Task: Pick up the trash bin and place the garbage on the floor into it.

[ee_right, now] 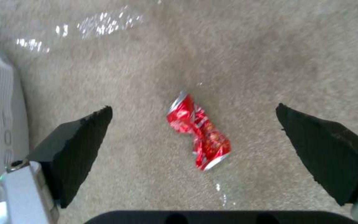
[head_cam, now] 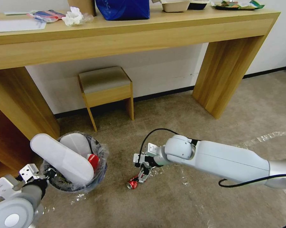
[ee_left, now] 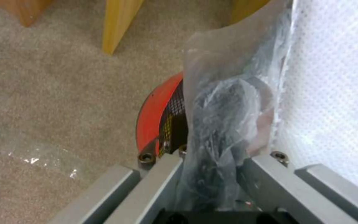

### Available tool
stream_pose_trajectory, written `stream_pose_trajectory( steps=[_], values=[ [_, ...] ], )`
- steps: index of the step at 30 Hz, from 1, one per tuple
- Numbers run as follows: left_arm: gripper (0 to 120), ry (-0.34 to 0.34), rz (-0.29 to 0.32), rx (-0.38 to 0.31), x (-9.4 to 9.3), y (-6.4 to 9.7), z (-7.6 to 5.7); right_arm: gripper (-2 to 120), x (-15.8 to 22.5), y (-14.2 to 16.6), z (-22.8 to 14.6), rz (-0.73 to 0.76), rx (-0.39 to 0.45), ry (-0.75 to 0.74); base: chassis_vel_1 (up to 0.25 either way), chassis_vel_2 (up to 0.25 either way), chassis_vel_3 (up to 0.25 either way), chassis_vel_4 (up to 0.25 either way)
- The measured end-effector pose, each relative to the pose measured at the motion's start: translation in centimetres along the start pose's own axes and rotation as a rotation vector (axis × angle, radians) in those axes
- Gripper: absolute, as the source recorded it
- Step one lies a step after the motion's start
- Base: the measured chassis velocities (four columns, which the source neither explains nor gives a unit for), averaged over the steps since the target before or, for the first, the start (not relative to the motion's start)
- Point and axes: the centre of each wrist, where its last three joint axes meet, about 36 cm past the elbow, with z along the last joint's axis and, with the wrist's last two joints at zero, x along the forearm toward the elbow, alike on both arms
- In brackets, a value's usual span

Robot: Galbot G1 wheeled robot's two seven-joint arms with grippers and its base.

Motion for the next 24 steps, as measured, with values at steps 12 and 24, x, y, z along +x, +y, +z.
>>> stream_pose_trajectory(
  steps=[12,24],
  values=[
    [0,0.005,-0.01,0.004,-0.8,0.3,0.0,100,-3.8,0.0,1.2,-0.07,0.087,0.017,0.0,0.0,0.0,0.0],
    [0,0.007,-0.017,-0.003,-0.8,0.5,0.0,100,-7.1,0.0,2.1,-0.088,0.096,0.032,0.0,0.0,0.0,0.0]
  ],
)
